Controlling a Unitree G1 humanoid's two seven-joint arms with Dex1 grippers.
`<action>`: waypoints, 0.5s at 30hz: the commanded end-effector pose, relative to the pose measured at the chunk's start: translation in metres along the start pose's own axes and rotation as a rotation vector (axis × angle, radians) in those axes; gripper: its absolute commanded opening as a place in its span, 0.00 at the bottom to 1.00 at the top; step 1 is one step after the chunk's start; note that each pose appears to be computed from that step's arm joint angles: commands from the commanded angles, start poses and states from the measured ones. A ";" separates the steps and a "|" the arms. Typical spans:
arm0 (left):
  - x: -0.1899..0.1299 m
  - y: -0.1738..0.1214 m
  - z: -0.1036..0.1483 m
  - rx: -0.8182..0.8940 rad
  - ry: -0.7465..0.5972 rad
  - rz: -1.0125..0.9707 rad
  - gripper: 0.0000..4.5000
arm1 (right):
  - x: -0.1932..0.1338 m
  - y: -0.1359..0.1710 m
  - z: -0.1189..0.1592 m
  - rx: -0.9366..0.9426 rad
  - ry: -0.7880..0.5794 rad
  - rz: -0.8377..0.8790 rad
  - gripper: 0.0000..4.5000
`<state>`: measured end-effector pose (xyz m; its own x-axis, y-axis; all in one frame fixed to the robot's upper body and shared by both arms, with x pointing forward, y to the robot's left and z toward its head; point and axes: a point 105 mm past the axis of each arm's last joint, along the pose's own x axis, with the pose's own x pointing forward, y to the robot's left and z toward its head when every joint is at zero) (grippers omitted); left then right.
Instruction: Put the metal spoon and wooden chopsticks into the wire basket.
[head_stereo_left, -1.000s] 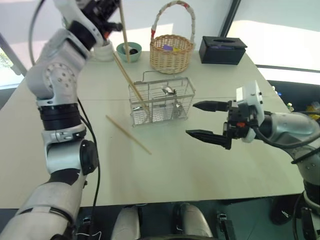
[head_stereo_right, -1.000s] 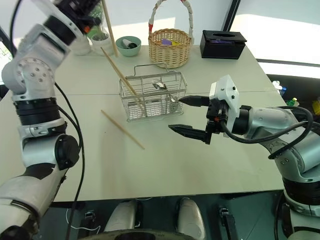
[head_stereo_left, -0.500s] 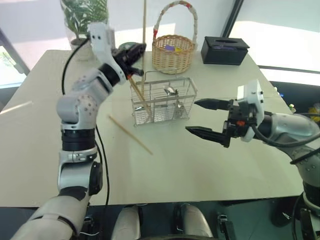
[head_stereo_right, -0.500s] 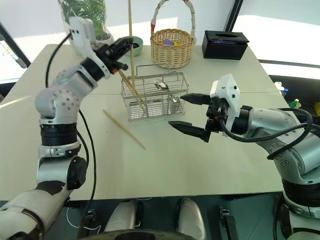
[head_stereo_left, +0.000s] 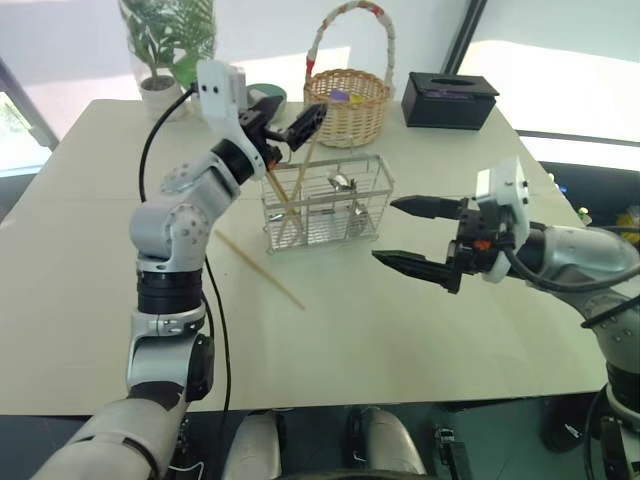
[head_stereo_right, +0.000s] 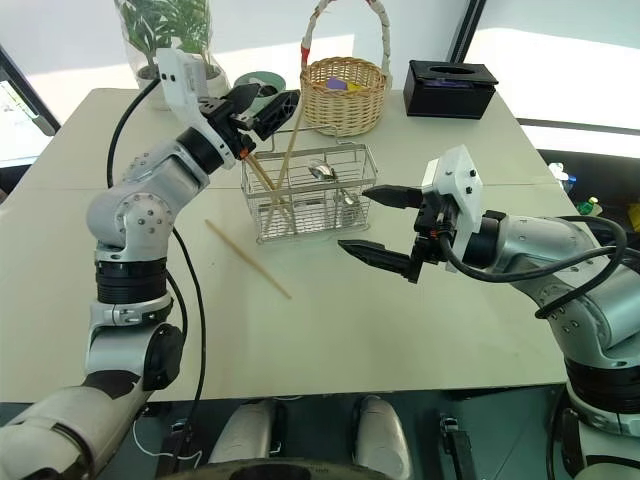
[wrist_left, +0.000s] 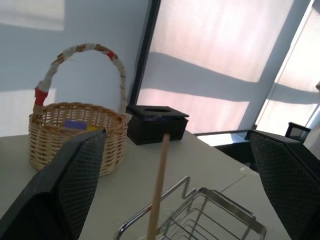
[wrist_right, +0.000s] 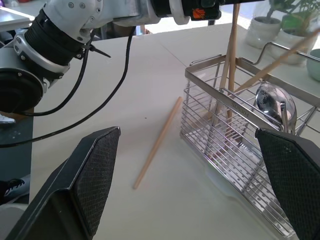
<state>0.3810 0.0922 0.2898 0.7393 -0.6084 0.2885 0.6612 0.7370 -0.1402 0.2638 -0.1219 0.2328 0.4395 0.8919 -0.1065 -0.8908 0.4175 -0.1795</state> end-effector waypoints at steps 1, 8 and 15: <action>-0.010 0.002 0.047 0.060 -0.081 0.016 1.00 | -0.004 -0.004 0.010 -0.047 -0.026 -0.016 1.00; -0.038 0.037 0.117 -0.001 -0.065 0.161 1.00 | -0.008 -0.008 0.005 -0.077 0.017 -0.005 1.00; -0.091 0.125 0.084 -0.060 0.288 0.926 1.00 | -0.003 -0.011 0.001 -0.069 0.013 0.016 1.00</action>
<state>0.3885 0.2431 0.3373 0.9947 -0.0199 -0.1014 -0.0080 0.9635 -0.2676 0.2723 -0.1317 0.2251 0.4349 0.8877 -0.1509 -0.8925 0.4027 -0.2032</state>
